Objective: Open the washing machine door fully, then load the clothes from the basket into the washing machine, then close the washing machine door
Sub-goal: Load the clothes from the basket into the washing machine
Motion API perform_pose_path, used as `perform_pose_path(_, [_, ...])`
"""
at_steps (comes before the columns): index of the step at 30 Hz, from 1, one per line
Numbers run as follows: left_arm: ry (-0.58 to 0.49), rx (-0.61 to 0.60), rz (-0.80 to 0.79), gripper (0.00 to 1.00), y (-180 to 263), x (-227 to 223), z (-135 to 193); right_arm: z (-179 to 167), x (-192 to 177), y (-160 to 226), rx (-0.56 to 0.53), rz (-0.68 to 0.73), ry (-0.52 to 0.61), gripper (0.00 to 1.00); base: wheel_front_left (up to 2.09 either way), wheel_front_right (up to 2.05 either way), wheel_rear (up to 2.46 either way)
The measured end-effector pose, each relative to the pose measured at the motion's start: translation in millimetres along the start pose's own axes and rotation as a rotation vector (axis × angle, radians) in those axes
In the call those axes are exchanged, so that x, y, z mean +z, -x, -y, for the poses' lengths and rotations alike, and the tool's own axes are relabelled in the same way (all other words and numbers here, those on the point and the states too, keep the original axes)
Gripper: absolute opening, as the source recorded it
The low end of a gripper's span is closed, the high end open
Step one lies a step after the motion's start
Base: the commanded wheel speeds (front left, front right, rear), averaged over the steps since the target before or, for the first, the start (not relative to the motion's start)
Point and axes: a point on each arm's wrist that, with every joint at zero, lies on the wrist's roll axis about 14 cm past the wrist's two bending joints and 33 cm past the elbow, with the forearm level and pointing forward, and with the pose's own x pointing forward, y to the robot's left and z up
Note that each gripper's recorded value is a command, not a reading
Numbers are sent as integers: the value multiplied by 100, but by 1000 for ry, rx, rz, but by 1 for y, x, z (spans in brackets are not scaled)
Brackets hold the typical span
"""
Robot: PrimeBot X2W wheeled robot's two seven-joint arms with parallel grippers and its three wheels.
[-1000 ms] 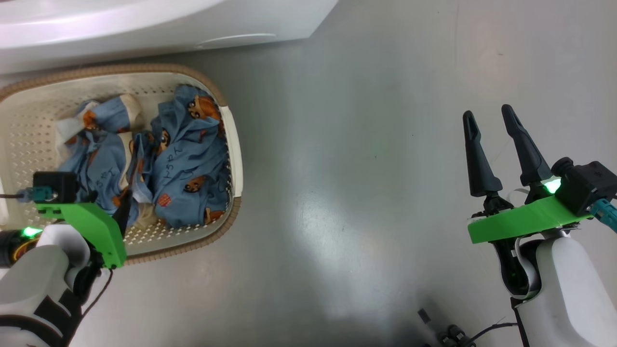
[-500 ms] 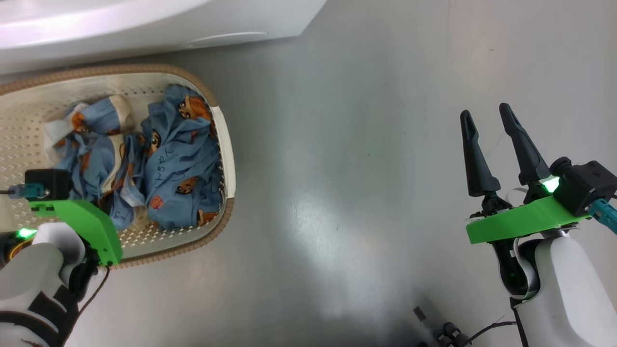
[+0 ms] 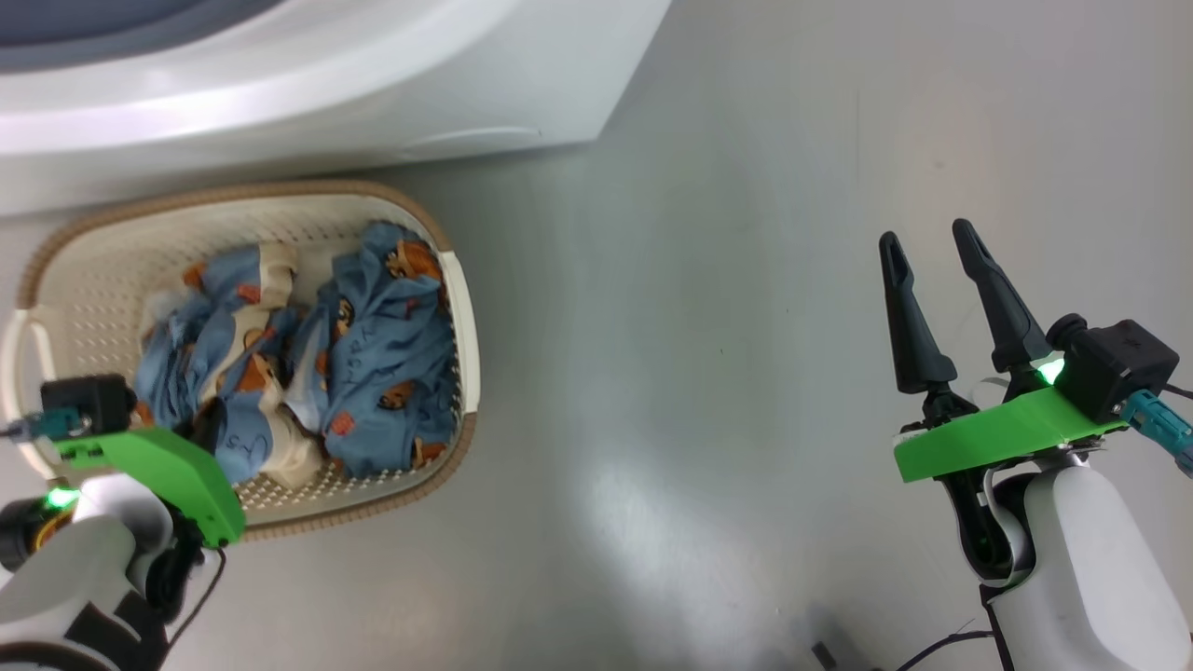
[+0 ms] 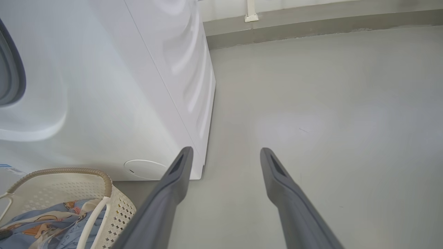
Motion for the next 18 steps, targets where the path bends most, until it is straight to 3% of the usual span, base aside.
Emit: perform_pose_path(18, [-24, -46, 263, 0, 63, 71, 19, -11, 35, 32, 23, 60, -6, 100, 0, 0, 0])
